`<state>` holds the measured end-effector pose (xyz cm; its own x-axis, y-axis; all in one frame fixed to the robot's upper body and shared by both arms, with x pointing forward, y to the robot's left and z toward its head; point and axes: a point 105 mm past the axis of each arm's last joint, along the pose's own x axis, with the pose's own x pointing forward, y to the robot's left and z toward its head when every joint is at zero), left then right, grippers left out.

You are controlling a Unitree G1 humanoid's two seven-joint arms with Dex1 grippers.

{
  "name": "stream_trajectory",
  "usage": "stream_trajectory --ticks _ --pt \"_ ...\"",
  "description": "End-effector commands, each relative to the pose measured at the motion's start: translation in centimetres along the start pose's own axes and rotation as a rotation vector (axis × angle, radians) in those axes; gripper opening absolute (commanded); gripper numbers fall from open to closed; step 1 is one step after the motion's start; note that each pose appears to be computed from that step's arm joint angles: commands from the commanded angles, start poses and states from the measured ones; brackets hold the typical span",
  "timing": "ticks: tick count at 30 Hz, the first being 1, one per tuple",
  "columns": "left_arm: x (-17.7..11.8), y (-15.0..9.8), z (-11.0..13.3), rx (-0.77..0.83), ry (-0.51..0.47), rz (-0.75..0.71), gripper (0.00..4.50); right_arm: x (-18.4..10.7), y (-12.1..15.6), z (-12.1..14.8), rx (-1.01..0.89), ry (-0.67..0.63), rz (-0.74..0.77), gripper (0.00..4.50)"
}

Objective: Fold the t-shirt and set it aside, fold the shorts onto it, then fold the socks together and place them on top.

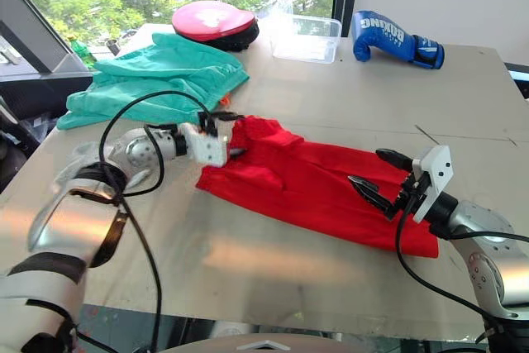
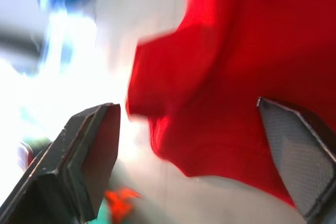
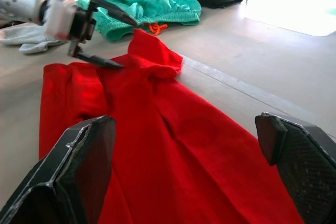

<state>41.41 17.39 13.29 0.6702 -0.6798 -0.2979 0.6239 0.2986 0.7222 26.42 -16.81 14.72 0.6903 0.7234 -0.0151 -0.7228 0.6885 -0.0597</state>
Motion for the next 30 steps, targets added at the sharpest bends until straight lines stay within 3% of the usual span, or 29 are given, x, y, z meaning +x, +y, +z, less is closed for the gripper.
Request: stream_trajectory --ticks 1,3,6,11,13,18,24,29,30 --pt "-0.2 2.7 1.3 -0.466 -0.144 0.009 4.44 -0.1 -0.1 0.9 -0.045 -0.019 0.004 4.5" --pt "0.2 3.4 2.4 -0.665 -0.212 -0.027 4.44 -0.2 -0.1 0.9 -0.047 -0.018 0.003 4.5" --pt "0.8 4.5 3.8 -0.832 -0.257 -0.049 4.44 -0.2 -0.1 1.0 -0.051 -0.016 0.001 4.5" --pt "1.8 5.7 6.3 -0.922 -0.295 -0.098 4.44 -0.4 -0.2 1.0 -0.054 -0.014 -0.009 4.5" --pt "2.3 5.2 6.6 -0.873 -0.239 -0.143 4.44 -0.5 -0.2 1.0 -0.056 -0.011 -0.015 4.5" --pt "4.3 4.1 5.3 -0.709 -0.024 -0.08 4.44 -0.5 -0.3 0.7 -0.055 -0.015 -0.034 4.5" --pt "6.2 2.6 4.5 -0.636 0.12 -0.053 4.44 -0.5 -0.3 0.5 -0.057 -0.025 -0.052 4.5" --pt "7.0 0.6 3.8 -0.59 0.212 -0.116 4.44 -1.0 -0.2 0.1 -0.057 -0.027 -0.08 4.5" --pt "7.1 0.3 3.6 -0.579 0.226 -0.122 3.92 -1.1 -0.2 0.1 -0.056 -0.028 -0.085 4.5"
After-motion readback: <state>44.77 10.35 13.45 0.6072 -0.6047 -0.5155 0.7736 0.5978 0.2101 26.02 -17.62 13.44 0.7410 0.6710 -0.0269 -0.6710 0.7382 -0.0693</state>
